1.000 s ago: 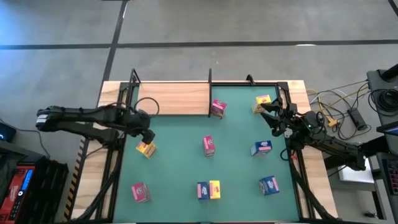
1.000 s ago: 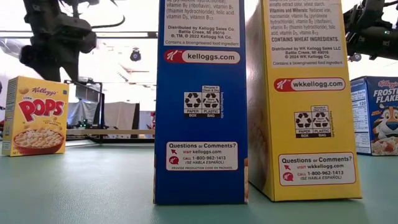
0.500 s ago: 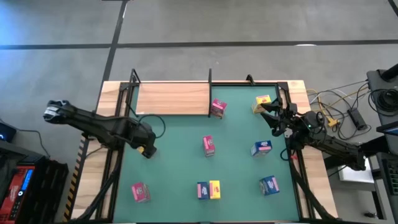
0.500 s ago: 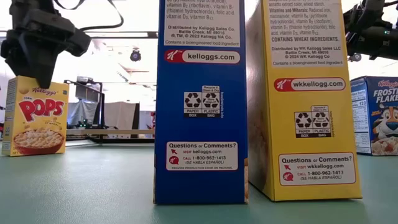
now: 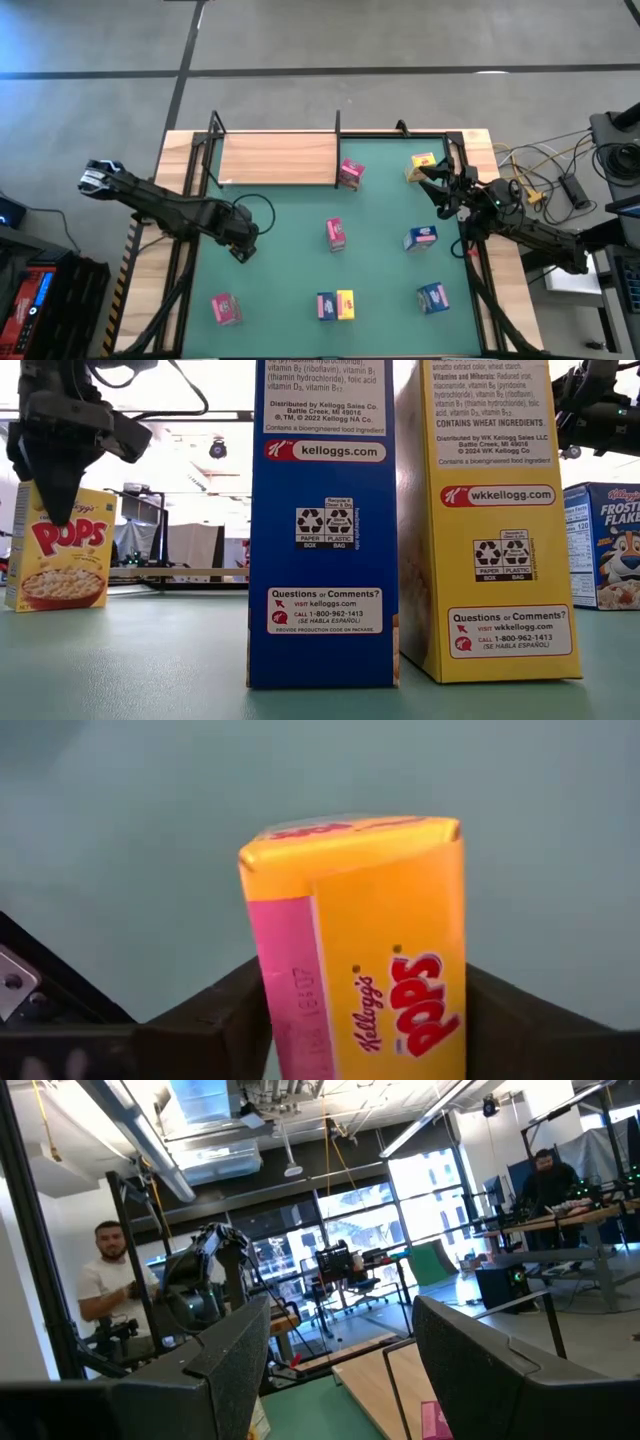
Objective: Stack cereal on shelf
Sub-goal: Put the middle yellow box cereal on the shelf
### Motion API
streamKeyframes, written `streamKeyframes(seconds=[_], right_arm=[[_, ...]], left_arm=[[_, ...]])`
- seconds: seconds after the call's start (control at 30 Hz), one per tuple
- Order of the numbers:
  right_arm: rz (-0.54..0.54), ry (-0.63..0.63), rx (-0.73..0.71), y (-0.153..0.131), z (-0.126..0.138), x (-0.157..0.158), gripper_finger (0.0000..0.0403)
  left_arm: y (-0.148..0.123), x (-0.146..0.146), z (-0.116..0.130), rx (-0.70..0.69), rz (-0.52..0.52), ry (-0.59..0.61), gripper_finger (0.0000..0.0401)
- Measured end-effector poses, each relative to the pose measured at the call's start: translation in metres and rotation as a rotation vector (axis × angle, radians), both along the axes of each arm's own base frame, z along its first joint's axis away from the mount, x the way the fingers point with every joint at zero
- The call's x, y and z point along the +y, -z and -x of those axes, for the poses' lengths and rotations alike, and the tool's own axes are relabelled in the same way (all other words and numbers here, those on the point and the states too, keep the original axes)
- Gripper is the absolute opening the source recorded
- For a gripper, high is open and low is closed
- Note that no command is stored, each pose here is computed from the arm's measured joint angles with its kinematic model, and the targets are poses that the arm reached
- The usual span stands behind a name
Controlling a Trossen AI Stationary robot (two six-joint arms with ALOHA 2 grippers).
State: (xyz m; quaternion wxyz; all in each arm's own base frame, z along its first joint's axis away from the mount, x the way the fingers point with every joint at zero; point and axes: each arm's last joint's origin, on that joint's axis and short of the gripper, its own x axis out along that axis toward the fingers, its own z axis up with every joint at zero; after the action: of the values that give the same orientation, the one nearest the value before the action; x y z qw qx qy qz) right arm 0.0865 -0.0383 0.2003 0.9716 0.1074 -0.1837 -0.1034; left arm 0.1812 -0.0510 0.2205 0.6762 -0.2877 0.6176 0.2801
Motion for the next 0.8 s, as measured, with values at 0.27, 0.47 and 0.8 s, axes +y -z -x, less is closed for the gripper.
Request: streamKeyframes(seconds=[0.27,0.47,0.8], right_arm=[[0.000,0.000,0.000,0.0000,0.0000,0.0000,0.0235],[0.000,0.000,0.001,0.0001,0.0000,0.0000,0.0235],[0.000,0.000,0.000,0.0000,0.0000,0.0000,0.0235]], left_arm=[[-0.0034,0.0018,0.0017,-0.031,-0.040,0.041,0.0130],[-0.0042,0.0027,0.0010,-0.048,-0.072,0.100,0.0132],[-0.0081,0.0064,0.0004,-0.078,-0.158,0.198,0.0134]])
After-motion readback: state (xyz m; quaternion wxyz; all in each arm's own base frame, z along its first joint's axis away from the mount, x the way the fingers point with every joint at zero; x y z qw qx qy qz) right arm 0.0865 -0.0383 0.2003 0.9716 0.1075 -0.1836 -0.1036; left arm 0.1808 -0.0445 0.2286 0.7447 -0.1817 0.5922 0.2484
